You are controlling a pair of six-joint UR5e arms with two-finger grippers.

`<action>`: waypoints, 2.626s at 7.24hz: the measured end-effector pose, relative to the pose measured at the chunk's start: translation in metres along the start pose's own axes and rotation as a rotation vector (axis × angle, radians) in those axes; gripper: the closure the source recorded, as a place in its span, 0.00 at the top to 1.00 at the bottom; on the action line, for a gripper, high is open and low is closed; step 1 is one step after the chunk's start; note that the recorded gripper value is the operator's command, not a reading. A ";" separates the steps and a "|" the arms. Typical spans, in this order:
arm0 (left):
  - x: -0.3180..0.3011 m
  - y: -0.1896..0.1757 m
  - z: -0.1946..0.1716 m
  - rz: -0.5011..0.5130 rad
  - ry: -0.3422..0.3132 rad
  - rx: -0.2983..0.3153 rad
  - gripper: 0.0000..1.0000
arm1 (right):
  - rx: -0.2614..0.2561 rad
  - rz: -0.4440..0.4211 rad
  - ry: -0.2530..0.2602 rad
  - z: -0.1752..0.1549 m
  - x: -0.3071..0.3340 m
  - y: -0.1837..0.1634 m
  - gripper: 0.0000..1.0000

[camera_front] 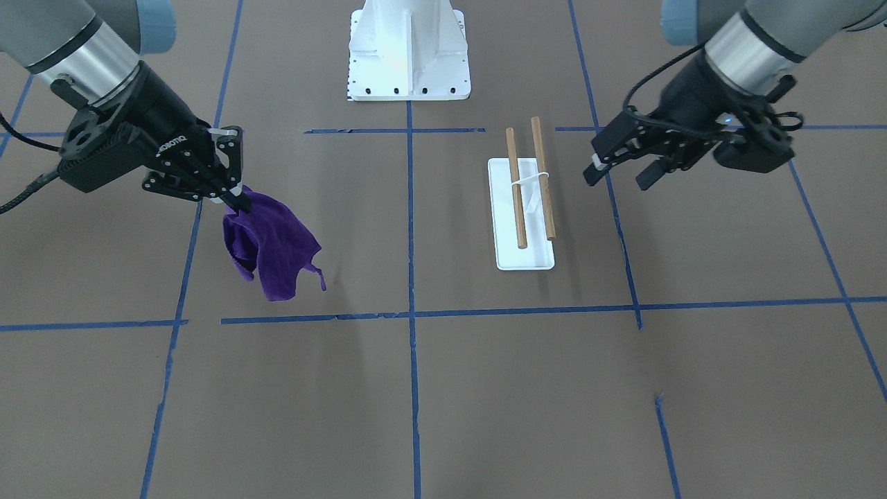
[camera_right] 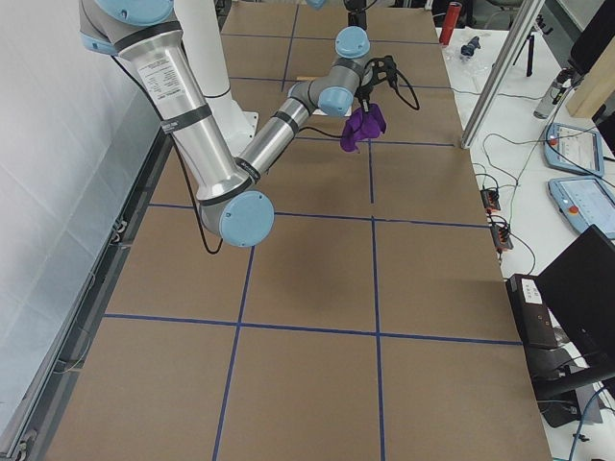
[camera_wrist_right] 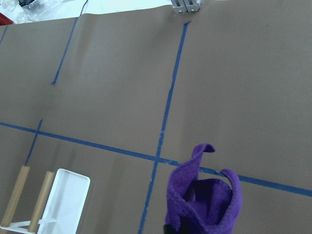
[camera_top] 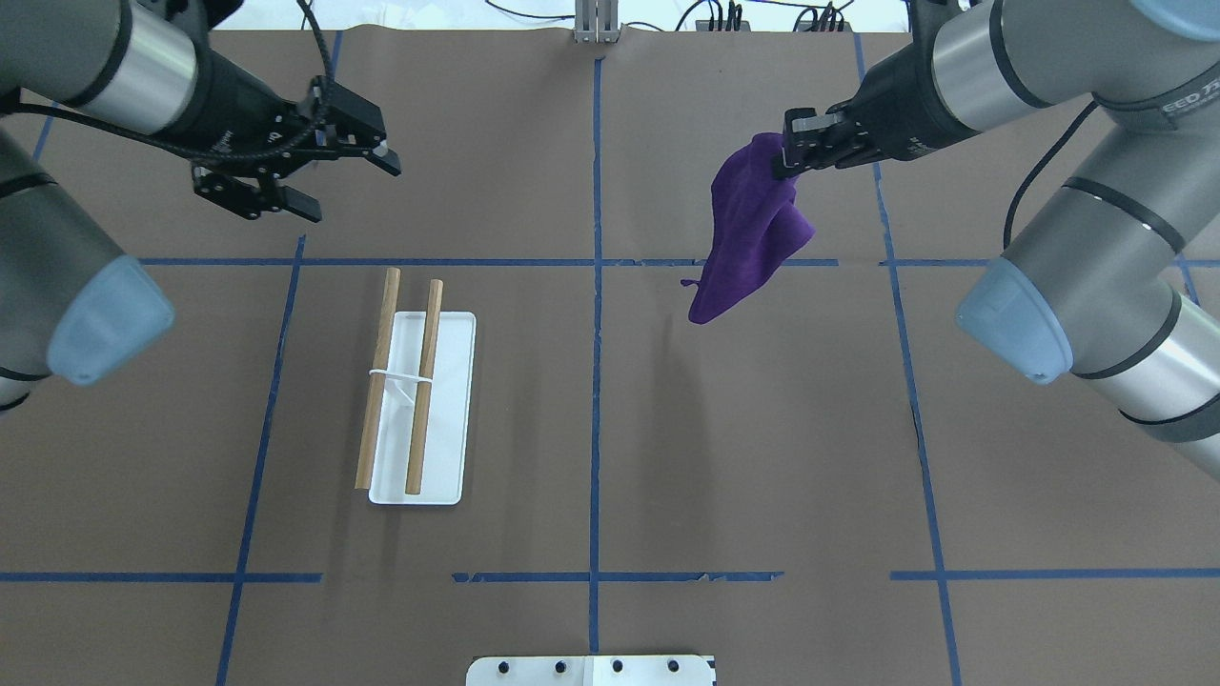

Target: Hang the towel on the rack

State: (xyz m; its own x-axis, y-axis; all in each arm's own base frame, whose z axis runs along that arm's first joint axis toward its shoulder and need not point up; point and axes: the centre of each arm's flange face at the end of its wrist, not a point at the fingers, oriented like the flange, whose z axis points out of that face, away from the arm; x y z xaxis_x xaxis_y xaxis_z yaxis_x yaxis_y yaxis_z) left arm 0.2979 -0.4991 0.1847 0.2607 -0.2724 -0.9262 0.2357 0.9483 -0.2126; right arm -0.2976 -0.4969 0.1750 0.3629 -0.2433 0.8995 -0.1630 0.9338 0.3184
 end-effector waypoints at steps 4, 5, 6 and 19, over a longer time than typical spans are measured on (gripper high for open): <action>0.040 0.034 0.044 -0.229 0.064 -0.047 0.91 | 0.123 -0.359 -0.036 0.044 -0.089 0.048 0.00; 0.043 0.040 0.048 -0.265 0.065 -0.057 0.91 | 0.127 -0.441 -0.026 0.052 -0.095 0.058 0.00; 0.048 0.047 0.054 -0.294 0.065 -0.070 0.91 | 0.128 -0.506 -0.022 0.056 -0.099 0.065 0.00; 0.066 0.069 0.097 -0.400 0.020 -0.109 0.28 | 0.143 -0.637 -0.150 0.012 -0.136 0.118 0.00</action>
State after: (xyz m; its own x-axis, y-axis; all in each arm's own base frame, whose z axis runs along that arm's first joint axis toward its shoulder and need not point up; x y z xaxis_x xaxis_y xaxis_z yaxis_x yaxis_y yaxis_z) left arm 0.4226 -0.4675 0.1396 0.1499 -0.6211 -0.7693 0.2137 0.7800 -0.5881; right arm -0.3769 -0.3568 0.0933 0.2983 -0.7792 0.5513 -0.0827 0.5544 0.8282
